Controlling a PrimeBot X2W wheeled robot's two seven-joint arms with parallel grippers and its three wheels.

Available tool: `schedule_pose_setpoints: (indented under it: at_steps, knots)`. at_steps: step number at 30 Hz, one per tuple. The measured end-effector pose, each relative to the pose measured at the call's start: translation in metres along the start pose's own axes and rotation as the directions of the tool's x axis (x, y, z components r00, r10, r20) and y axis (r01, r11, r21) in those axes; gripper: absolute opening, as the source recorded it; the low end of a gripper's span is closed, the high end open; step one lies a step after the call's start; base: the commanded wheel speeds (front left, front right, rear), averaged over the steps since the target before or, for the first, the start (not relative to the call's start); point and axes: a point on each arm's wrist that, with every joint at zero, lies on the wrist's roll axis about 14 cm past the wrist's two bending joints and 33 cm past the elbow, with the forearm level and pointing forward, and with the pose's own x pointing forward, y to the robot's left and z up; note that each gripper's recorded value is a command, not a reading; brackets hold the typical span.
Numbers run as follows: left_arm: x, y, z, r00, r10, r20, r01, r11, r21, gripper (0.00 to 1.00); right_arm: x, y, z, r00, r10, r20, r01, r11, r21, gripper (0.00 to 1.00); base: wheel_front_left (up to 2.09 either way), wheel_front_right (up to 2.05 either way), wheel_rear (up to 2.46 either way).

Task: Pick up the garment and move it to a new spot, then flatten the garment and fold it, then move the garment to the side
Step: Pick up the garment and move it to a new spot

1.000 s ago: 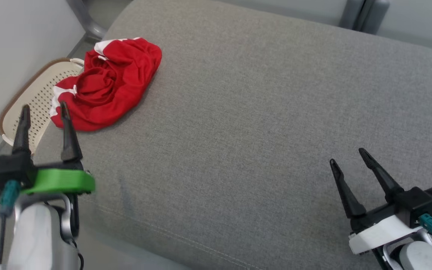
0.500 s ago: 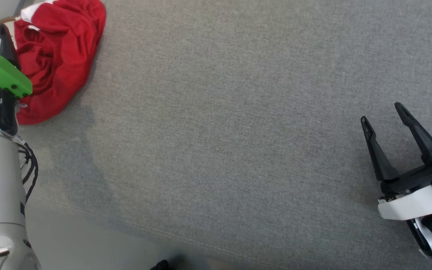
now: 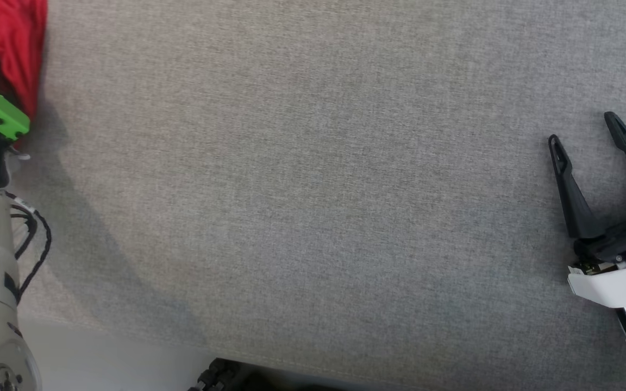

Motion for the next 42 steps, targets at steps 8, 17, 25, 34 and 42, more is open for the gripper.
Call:
schedule_pose_setpoints:
  at_steps: [8, 17, 25, 34, 42]
  knots:
    - [0.005, -0.006, 0.014, 0.991, -0.020, 0.136, 0.014, 0.999, 0.045, 0.00, -0.002, -0.004, 0.001, 1.000, -0.027, 0.006, 0.027, 1.000, 0.011, 1.00, 0.00, 0.00, 0.00]
    - [-0.032, -0.004, 0.094, 0.903, -0.101, 0.418, 0.049, 0.990, 0.133, 0.00, -0.008, 0.014, 0.024, 0.999, -0.042, 0.029, 0.040, 0.998, 0.045, 1.00, 0.00, 0.00, 0.00]
    - [-0.082, -0.048, 0.148, 0.784, -0.288, 0.549, 0.134, 0.943, 0.304, 0.00, -0.023, 0.028, 0.071, 0.990, -0.082, 0.117, 0.075, 0.995, 0.066, 1.00, 0.00, 0.00, 0.00]
    - [-0.143, -0.158, 0.132, 0.637, -0.598, 0.488, 0.365, 0.790, 0.492, 0.00, -0.071, 0.016, 0.116, 0.959, -0.205, 0.196, 0.199, 0.979, 0.053, 1.00, 0.00, 0.00, 0.00]
    - [-0.211, -0.263, 0.077, 0.466, -0.830, 0.307, 0.559, 0.545, 0.625, 0.00, -0.128, -0.008, 0.146, 0.898, -0.355, 0.261, 0.357, 0.933, 0.041, 1.00, 0.00, 0.00, 0.00]
